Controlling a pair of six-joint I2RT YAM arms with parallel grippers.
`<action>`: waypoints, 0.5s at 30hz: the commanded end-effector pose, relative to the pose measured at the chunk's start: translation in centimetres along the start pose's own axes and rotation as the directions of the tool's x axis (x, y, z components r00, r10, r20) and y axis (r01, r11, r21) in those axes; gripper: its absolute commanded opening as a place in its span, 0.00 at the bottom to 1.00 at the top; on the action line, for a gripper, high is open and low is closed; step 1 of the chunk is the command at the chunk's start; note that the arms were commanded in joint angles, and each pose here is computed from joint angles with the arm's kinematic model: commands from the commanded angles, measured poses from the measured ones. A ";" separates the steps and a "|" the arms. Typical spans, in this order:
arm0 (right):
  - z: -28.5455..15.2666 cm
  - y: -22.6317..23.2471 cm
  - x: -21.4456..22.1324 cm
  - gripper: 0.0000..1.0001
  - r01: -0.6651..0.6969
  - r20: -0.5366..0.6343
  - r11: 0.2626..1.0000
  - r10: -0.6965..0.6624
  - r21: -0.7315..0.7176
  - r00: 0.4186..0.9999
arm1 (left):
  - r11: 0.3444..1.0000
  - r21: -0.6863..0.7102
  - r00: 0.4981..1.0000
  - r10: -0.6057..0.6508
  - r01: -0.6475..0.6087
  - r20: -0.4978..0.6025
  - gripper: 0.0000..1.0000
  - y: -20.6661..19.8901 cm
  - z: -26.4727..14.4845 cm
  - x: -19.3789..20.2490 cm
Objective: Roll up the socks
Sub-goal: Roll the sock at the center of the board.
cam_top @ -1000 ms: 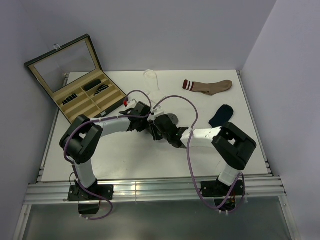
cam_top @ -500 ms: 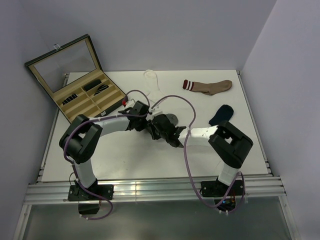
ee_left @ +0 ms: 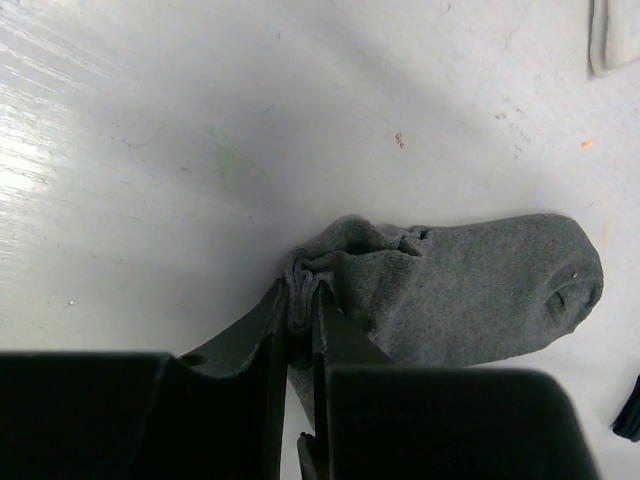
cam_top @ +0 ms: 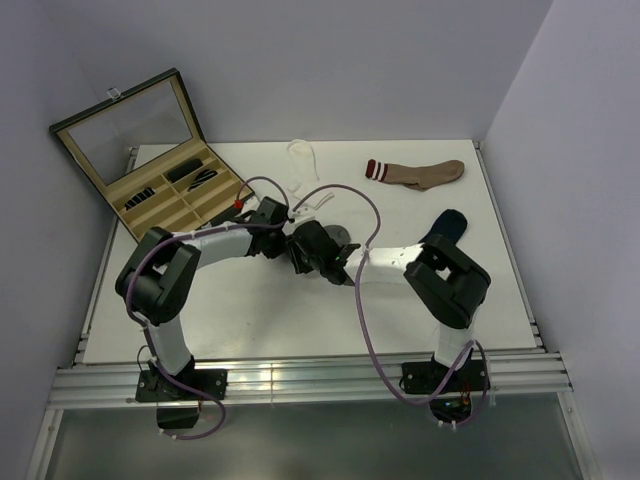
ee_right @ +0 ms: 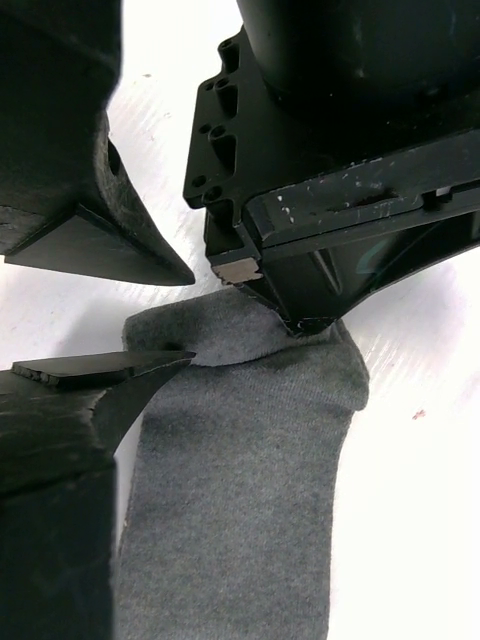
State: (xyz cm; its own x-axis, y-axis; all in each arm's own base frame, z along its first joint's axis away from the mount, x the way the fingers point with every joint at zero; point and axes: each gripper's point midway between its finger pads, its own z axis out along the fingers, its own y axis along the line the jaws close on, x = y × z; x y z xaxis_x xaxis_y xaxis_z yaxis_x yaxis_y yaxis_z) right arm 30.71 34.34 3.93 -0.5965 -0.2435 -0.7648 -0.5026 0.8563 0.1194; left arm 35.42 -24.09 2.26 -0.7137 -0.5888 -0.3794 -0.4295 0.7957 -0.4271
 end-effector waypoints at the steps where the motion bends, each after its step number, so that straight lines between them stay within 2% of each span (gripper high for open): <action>1: 0.4 1.3 5.7 0.40 0.113 -0.205 0.990 -0.129 -0.089 0.970 | 0.996 -0.045 0.996 0.081 -0.082 -0.031 0.00 1.1 -0.7 2.8; 15: 0.6 0.8 6.3 0.39 0.071 -0.178 0.990 -0.093 -0.126 0.980 | 1.000 -0.002 0.998 -0.007 0.007 -0.061 0.00 1.4 -0.9 1.9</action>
State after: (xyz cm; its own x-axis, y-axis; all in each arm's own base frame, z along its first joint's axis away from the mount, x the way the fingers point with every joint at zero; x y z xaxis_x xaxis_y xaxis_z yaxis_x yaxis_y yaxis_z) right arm 30.27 35.66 3.83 -0.5923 -0.2450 -0.7676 -0.5618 0.8084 0.1755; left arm 35.45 -23.79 2.29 -0.6951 -0.6219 -0.3606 -0.4446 0.7661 -0.4642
